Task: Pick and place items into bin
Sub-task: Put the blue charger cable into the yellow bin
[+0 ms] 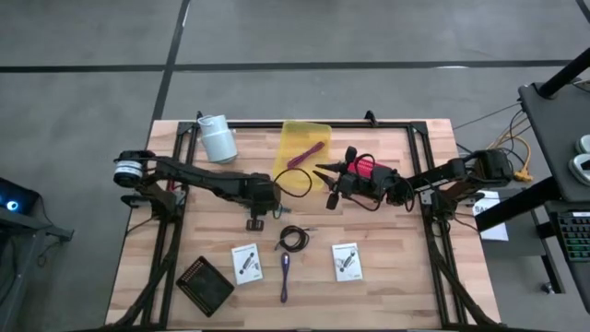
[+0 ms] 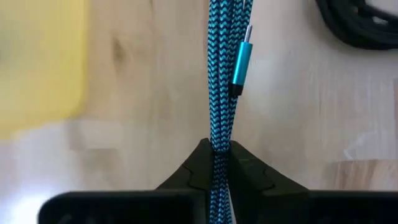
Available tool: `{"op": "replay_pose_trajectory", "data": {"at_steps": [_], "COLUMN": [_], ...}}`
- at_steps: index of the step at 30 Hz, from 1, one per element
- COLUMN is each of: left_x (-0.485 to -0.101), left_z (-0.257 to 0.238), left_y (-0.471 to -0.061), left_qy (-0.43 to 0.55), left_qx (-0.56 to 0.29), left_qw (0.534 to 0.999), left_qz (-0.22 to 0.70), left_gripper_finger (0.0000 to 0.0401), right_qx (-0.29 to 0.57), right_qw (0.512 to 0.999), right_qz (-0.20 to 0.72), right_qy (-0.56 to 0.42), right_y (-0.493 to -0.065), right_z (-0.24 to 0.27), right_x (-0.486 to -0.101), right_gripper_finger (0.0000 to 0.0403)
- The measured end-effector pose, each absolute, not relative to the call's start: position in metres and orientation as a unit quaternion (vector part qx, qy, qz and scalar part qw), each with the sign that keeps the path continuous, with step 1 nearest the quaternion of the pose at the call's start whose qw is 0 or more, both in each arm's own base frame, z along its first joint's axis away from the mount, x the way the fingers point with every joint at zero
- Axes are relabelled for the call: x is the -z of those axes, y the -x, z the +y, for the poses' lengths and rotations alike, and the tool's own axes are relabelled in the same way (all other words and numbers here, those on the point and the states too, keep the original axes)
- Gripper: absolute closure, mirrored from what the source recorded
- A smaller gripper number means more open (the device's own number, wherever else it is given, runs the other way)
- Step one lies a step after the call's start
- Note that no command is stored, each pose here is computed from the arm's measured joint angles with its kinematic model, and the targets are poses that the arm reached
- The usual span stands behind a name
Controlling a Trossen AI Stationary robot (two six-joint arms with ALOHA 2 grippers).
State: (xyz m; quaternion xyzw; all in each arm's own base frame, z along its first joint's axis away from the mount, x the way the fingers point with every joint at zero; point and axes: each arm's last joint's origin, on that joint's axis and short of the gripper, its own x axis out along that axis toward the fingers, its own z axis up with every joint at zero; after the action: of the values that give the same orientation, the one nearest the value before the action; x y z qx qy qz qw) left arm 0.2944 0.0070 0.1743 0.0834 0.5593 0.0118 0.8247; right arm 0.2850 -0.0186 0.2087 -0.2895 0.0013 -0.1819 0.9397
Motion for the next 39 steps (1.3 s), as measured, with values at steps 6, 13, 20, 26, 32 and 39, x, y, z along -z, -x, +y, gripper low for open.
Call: {"op": "replay_pose_trajectory", "data": {"at_steps": [6,13,20,26,32,39], "left_x": [-0.205,-0.233,-0.245,-0.246,-0.249,-0.252], "left_z": [0.012,0.015,0.04,0.07,0.092,0.098], "left_y": [-0.305,-0.314,-0.321,-0.317,-0.313,-0.312], "left_qy": [-0.128,-0.15,-0.139,-0.126,-0.115,-0.113], "left_qx": [-0.078,-0.09,-0.14,-0.195,-0.23,-0.239], "left_qw": [0.884,0.929,0.946,0.94,0.937,0.94], "left_qz": [0.442,0.326,0.258,0.25,0.235,0.218], "left_gripper_finger": [0.039,0.0391,0.0388,0.0387,0.0386,0.0386], "right_qx": [0.181,0.181,0.183,0.181,0.181,0.181], "right_qw": [0.94,0.94,0.94,0.94,0.94,0.94], "right_qz": [0.001,0.001,0.001,0.001,0.001,0.001], "right_qy": [0.29,0.29,0.289,0.29,0.29,0.29], "right_y": [-0.285,-0.285,-0.285,-0.285,-0.285,-0.285], "right_z": [-0.019,-0.018,-0.019,-0.018,-0.018,-0.018], "right_x": [-0.209,-0.209,-0.209,-0.209,-0.209,-0.209], "right_gripper_finger": [0.0328,0.033,0.0334,0.033,0.0335,0.0328]}}
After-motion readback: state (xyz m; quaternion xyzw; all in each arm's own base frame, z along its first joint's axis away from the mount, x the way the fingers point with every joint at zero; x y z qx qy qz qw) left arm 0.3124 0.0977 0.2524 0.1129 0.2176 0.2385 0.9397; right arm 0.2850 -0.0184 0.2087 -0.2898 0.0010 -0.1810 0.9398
